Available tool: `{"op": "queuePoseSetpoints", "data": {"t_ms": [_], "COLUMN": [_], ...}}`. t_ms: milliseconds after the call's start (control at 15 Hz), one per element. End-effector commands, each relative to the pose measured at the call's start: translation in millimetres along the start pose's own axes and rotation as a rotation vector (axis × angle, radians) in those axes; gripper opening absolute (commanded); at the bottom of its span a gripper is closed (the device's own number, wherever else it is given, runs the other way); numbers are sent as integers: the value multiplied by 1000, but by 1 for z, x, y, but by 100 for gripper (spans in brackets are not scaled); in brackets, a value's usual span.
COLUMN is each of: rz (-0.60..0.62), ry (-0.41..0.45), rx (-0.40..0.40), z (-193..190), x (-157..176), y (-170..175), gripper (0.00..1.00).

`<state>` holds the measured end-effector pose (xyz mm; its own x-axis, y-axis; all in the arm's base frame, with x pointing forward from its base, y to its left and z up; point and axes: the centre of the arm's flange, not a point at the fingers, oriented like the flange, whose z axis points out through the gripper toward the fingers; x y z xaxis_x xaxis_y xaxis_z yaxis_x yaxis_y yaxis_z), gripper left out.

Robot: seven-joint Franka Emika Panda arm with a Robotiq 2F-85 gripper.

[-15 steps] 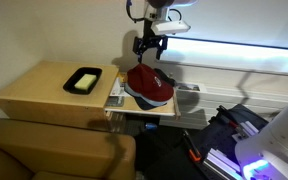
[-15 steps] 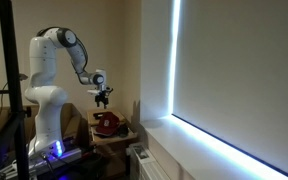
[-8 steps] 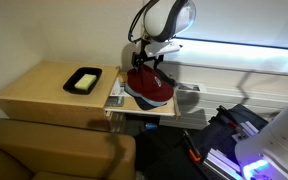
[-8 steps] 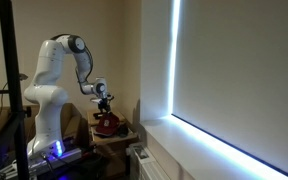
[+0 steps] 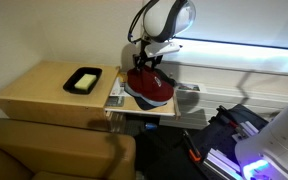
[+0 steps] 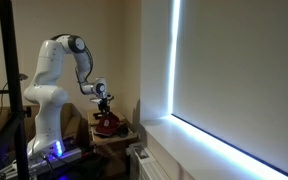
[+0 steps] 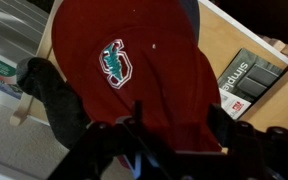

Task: Put the red cap on the window sill

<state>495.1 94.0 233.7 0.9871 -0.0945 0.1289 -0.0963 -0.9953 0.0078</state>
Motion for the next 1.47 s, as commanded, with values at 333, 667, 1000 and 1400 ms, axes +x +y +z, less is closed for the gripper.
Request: {"op": "queuePoseSetpoints", "data": {"t_ms": [333, 667, 1000, 1400], "rz": [-45, -12, 23, 109], "ry": [-1, 1, -72, -132], "rx": [8, 4, -79, -369], "z": [5, -10, -70, -175], "x": [0, 5, 11, 11], "y": [-4, 0, 15, 83], "gripper": [4, 1, 2, 2]}}
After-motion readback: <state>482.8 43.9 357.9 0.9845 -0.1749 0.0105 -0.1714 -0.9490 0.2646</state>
